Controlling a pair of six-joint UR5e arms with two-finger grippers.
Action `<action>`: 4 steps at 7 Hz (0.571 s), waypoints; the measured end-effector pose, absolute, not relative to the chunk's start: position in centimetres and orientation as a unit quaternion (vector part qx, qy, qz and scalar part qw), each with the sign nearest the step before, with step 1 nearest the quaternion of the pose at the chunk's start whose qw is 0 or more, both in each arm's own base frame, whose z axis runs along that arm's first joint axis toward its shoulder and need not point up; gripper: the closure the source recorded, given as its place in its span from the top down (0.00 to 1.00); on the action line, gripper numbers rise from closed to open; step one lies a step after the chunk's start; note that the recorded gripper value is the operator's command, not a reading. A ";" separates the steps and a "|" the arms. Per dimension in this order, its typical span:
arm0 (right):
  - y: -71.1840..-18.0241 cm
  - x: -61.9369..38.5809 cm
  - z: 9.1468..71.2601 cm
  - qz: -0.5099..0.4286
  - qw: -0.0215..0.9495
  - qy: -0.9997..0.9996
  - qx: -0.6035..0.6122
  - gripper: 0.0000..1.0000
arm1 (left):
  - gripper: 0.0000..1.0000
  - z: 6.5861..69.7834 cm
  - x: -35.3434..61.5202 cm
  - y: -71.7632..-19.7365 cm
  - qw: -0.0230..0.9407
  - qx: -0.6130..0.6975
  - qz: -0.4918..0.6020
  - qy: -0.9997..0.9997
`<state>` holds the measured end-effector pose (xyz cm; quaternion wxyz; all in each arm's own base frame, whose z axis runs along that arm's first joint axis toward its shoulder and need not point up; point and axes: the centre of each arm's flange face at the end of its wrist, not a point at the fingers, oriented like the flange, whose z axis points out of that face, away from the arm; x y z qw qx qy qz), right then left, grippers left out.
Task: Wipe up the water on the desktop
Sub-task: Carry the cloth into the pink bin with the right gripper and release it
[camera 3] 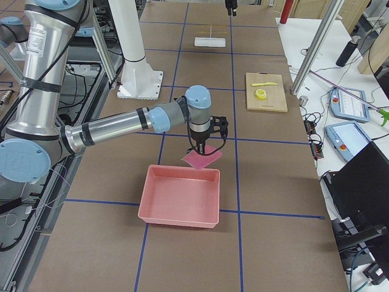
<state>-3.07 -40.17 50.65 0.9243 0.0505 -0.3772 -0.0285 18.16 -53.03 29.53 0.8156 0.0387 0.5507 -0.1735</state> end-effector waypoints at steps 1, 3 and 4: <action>-39.7 0.5 52.5 -0.047 0.930 -0.362 0.048 0.00 | 0.97 29.8 18.3 -53.2 0.816 0.038 -0.173 0.551; -37.9 4.7 56.7 -0.078 0.937 -0.339 0.019 0.99 | 0.98 30.8 18.9 -53.6 0.816 0.034 -0.170 0.551; -37.1 5.3 58.5 -0.078 0.938 -0.338 0.004 1.00 | 0.98 31.5 19.0 -53.6 0.817 0.030 -0.169 0.550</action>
